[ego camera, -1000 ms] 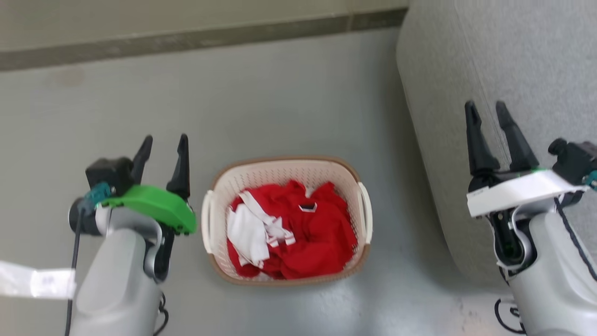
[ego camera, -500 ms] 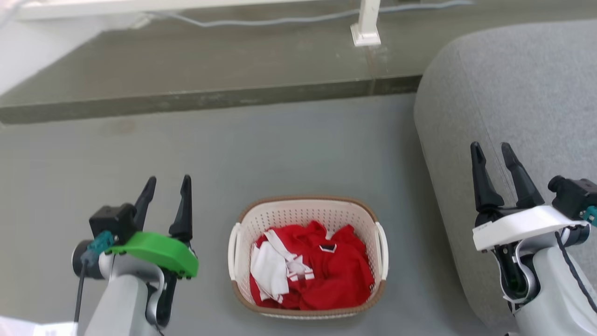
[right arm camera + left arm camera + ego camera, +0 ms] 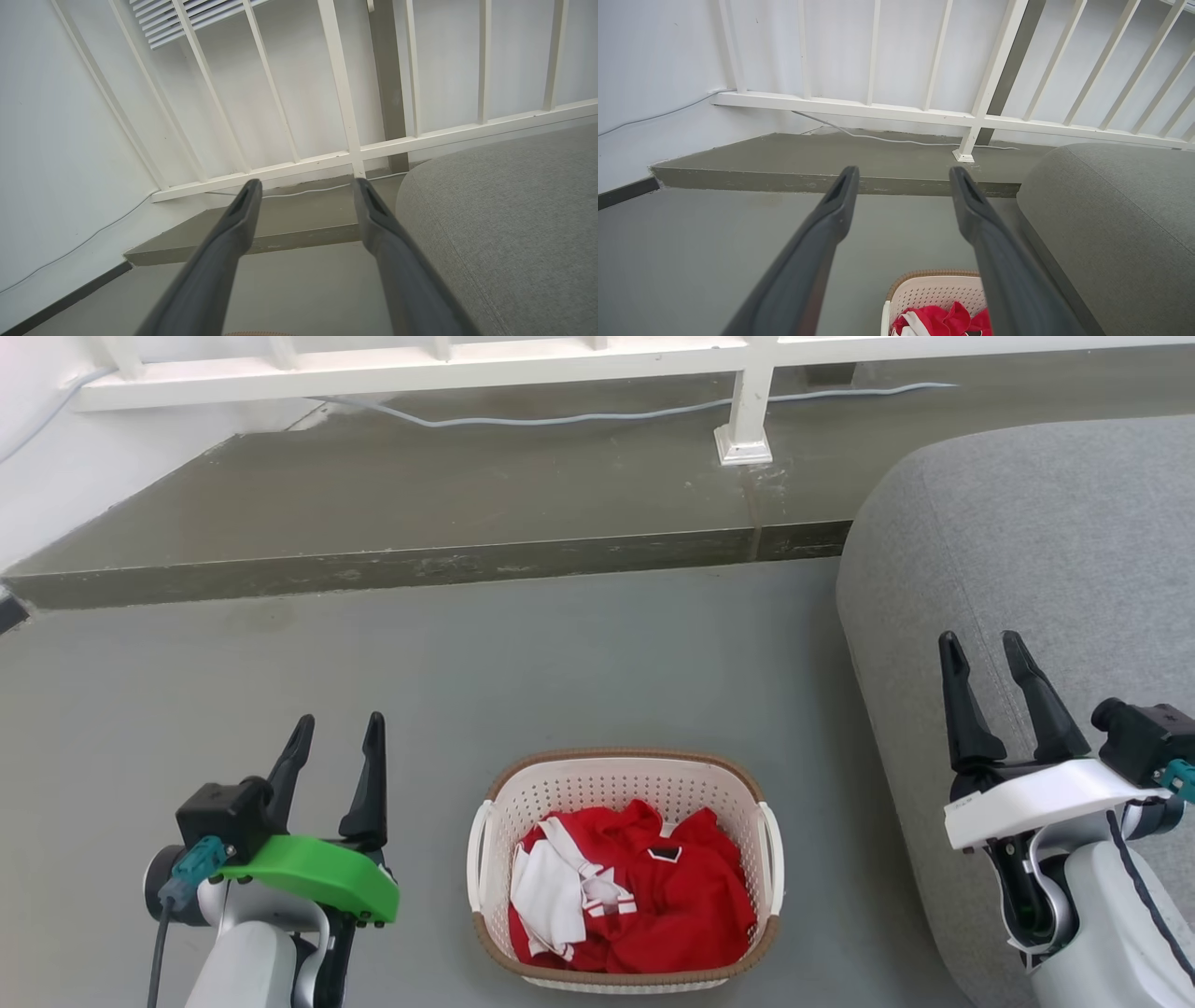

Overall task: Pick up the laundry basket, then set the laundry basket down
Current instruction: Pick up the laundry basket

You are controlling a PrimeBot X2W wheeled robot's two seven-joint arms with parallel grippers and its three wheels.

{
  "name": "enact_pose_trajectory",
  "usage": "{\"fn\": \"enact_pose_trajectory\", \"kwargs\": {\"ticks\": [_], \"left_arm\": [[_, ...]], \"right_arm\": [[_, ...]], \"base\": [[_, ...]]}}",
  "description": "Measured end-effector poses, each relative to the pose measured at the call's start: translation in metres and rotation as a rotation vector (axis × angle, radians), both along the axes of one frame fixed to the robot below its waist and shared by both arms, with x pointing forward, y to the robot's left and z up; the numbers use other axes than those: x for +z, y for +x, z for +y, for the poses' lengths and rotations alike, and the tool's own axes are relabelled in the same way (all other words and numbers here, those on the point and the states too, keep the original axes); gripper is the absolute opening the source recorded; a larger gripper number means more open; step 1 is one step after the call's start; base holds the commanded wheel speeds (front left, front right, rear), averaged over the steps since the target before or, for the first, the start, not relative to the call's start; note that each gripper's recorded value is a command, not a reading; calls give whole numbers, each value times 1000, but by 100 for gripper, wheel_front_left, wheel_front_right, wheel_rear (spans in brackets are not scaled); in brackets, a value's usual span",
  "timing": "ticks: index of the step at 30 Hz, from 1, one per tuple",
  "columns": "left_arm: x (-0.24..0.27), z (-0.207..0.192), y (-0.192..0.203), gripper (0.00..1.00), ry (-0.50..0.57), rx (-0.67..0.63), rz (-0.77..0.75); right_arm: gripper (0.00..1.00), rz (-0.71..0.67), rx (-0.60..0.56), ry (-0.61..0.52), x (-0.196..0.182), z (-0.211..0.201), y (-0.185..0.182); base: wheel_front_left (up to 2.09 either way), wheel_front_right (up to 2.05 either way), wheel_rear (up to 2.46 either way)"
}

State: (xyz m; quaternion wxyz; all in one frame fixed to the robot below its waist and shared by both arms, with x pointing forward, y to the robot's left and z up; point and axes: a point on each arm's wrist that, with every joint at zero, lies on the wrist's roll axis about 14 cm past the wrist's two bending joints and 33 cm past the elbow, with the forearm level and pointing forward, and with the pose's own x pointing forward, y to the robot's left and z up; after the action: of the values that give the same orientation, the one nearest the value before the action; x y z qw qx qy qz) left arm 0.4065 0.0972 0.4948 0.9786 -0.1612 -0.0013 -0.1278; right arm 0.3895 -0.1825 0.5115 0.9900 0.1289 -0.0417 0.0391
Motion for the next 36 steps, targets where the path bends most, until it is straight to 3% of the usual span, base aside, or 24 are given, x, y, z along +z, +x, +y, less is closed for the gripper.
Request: {"fn": "enact_pose_trajectory", "kwargs": {"ticks": [36], "left_arm": [[3,-6,-5,100,-25,-13,-12]], "right_arm": [[100,12,-12,2,-5,0,-1]], "base": [[0,0,0]]}}
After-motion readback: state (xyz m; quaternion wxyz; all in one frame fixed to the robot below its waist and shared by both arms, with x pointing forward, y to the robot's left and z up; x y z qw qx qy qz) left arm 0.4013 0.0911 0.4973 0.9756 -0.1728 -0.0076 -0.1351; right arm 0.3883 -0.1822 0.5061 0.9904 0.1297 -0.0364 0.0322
